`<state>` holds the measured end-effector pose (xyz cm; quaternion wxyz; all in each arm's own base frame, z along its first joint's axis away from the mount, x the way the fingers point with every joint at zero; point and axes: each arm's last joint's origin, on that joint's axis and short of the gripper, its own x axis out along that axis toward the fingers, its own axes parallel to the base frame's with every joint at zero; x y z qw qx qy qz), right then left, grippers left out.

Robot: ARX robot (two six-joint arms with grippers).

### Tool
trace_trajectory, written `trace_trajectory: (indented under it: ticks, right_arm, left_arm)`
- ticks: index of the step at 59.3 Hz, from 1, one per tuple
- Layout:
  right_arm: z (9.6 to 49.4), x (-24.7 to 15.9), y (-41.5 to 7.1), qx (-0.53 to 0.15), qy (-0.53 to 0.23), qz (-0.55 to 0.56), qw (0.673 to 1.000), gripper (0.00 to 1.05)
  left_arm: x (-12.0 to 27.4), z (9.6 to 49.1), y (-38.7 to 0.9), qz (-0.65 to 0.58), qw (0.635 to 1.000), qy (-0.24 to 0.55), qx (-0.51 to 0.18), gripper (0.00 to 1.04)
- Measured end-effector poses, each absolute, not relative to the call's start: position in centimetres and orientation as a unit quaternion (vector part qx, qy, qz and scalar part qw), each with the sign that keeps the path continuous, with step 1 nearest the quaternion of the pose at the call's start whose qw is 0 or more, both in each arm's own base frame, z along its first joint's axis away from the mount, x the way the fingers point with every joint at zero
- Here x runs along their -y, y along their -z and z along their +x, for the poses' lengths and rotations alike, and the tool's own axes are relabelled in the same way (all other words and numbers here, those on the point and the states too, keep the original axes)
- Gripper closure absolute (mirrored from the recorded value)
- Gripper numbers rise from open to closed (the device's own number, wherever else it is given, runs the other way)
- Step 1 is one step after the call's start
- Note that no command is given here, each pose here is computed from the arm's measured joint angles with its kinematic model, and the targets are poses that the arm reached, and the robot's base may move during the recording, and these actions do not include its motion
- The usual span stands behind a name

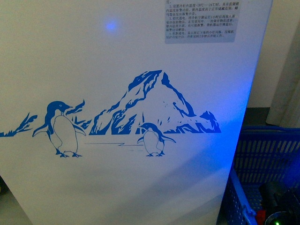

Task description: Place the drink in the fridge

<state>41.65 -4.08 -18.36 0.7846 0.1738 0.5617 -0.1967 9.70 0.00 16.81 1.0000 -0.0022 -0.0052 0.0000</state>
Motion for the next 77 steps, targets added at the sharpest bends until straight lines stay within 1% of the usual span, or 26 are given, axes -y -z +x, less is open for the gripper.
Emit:
trace_trajectory:
  ticks: [1,5,7,11,14,20,28,36,43,46,49,52,54,59,61,65,66,70,74,75,77]
  right_arm:
    - [41.7,4.1,18.4,-0.562,0.196,0.172,0.785,0.18]
    - [41.6,4.1,18.4,-0.562,0.196,0.171,0.785,0.24]
    - [41.6,4.1,18.3,-0.562,0.196,0.171,0.785,0.31]
    - [41.4,4.2,18.1,-0.562,0.197,0.171,0.785,0.38]
    - [41.0,4.3,17.4,-0.560,0.196,0.168,0.787,0.48]
    - [40.3,4.7,16.1,-0.560,0.191,0.162,0.790,0.57]
    - [39.4,5.3,13.2,-0.548,0.184,0.147,0.803,0.64]
    - [39.2,6.3,9.1,-0.520,0.179,0.133,0.825,0.66]
    - [39.2,7.6,3.5,-0.475,0.174,0.119,0.854,0.66]
    - [39.0,8.2,-0.5,-0.443,0.165,0.112,0.874,0.66]
    - [38.7,8.4,-3.0,-0.421,0.159,0.105,0.887,0.66]
    - [38.1,8.5,-7.2,-0.385,0.146,0.101,0.906,0.66]
    - [37.7,8.5,-8.8,-0.371,0.139,0.098,0.913,0.66]
    - [35.4,7.6,-15.8,-0.295,0.109,0.083,0.945,0.66]
    - [34.8,7.3,-17.2,-0.279,0.103,0.079,0.951,0.66]
    - [31.7,5.8,-22.4,-0.216,0.084,0.064,0.971,0.66]
    - [31.2,5.7,-23.0,-0.209,0.082,0.063,0.972,0.66]
    - [27.6,4.3,-27.1,-0.137,0.076,0.047,0.987,0.66]
    - [24.3,3.1,-29.7,-0.077,0.082,0.036,0.993,0.66]
    - [22.8,2.6,-30.6,-0.051,0.086,0.029,0.995,0.66]
    - [21.4,2.2,-31.2,-0.029,0.091,0.026,0.995,0.66]
  left_arm:
    - [0.0,9.7,-16.8,-0.002,1.000,0.000,0.005,0.08]
    - [0.0,9.7,-16.8,-0.002,1.000,0.000,0.005,0.08]
    - [0.0,9.7,-16.8,-0.002,1.000,0.000,0.005,0.08]
    - [0.0,9.7,-16.8,-0.002,1.000,0.000,0.005,0.08]
    - [0.0,9.7,-16.8,-0.002,1.000,0.000,0.005,0.08]
    - [0.0,9.7,-16.8,-0.002,1.000,0.000,0.005,0.08]
    - [0.0,9.7,-16.8,-0.002,1.000,0.000,0.005,0.08]
    - [0.0,9.7,-16.8,-0.002,1.000,0.000,0.005,0.08]
    - [0.0,9.7,-16.8,-0.002,1.000,0.000,0.005,0.08]
    - [0.0,9.7,-16.8,-0.002,1.000,0.000,0.005,0.08]
    - [0.0,9.7,-16.8,-0.002,1.000,0.000,0.005,0.08]
    - [0.0,9.7,-16.8,-0.002,1.000,0.000,0.005,0.08]
    - [0.0,9.7,-16.8,-0.002,1.000,0.000,0.005,0.08]
    - [0.0,9.7,-16.8,-0.002,1.000,0.000,0.005,0.08]
    - [0.0,9.7,-16.8,-0.002,1.000,0.000,0.005,0.08]
    - [0.0,9.7,-16.8,-0.002,1.000,0.000,0.005,0.08]
    - [0.0,9.7,-16.8,-0.002,1.000,0.000,0.005,0.08]
    - [0.0,9.7,-16.8,-0.002,1.000,0.000,0.005,0.08]
    - [0.0,9.7,-16.8,-0.002,1.000,0.000,0.005,0.08]
    - [0.0,9.7,-16.8,-0.002,1.000,0.000,0.005,0.08]
    - [0.0,9.7,-16.8,-0.002,1.000,0.000,0.005,0.08]
